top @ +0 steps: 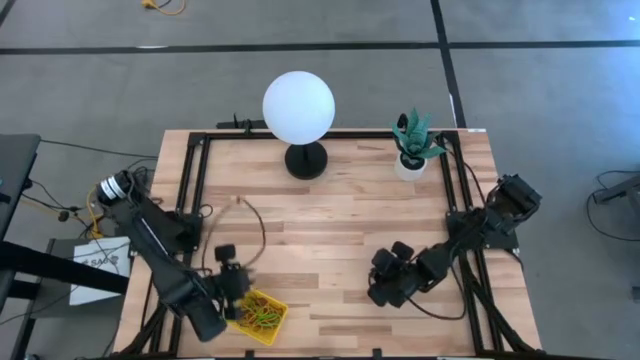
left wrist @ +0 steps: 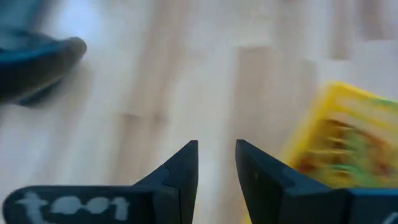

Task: Pick and place items into bin
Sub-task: Return to Home Position

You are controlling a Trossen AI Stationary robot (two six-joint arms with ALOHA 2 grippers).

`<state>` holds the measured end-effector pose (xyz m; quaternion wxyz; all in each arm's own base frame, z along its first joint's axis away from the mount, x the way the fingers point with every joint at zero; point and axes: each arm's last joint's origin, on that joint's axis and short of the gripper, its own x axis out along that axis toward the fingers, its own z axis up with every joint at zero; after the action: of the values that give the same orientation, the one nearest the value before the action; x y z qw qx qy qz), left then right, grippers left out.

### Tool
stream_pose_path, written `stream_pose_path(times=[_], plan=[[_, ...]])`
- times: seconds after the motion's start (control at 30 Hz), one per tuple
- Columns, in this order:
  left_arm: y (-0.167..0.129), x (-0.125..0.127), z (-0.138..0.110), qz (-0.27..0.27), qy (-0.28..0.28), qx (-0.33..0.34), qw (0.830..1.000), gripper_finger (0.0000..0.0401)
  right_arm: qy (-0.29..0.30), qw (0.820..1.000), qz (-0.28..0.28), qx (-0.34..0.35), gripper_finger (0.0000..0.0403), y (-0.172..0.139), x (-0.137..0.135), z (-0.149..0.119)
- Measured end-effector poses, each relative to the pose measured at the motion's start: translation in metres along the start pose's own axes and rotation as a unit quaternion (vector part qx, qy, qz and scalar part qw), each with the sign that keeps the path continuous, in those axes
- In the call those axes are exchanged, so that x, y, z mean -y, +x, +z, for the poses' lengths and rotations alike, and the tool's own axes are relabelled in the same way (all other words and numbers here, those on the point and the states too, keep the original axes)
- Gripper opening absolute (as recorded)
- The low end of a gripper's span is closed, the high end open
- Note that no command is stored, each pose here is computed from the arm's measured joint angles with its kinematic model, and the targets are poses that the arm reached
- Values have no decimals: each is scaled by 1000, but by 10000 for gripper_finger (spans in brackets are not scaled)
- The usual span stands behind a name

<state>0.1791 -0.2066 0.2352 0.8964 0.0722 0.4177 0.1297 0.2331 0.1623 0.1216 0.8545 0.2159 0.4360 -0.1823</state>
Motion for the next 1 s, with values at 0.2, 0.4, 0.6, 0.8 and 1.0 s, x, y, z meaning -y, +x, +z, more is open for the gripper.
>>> stream_pose_path(times=[0.2, 0.4, 0.6, 0.8, 1.0], plan=[[-38, -42, 16, 93, 30, 24, 995, 98, -44, 998, -14, 45, 67, -36, 10, 33], [-77, -87, 28, 94, -43, 29, 994, 98, -94, 988, 23, 119, 67, -120, 30, 72], [-98, -136, 12, 55, -109, 81, 989, 98, -128, 967, 88, 202, 67, -180, 71, 76], [-68, -132, -32, -5, -116, 220, 969, 98, -67, 951, 177, 245, 67, -159, 104, 43], [-37, -113, -50, -127, -123, 305, 936, 98, -132, 837, 381, 371, 67, -135, 106, 16]])
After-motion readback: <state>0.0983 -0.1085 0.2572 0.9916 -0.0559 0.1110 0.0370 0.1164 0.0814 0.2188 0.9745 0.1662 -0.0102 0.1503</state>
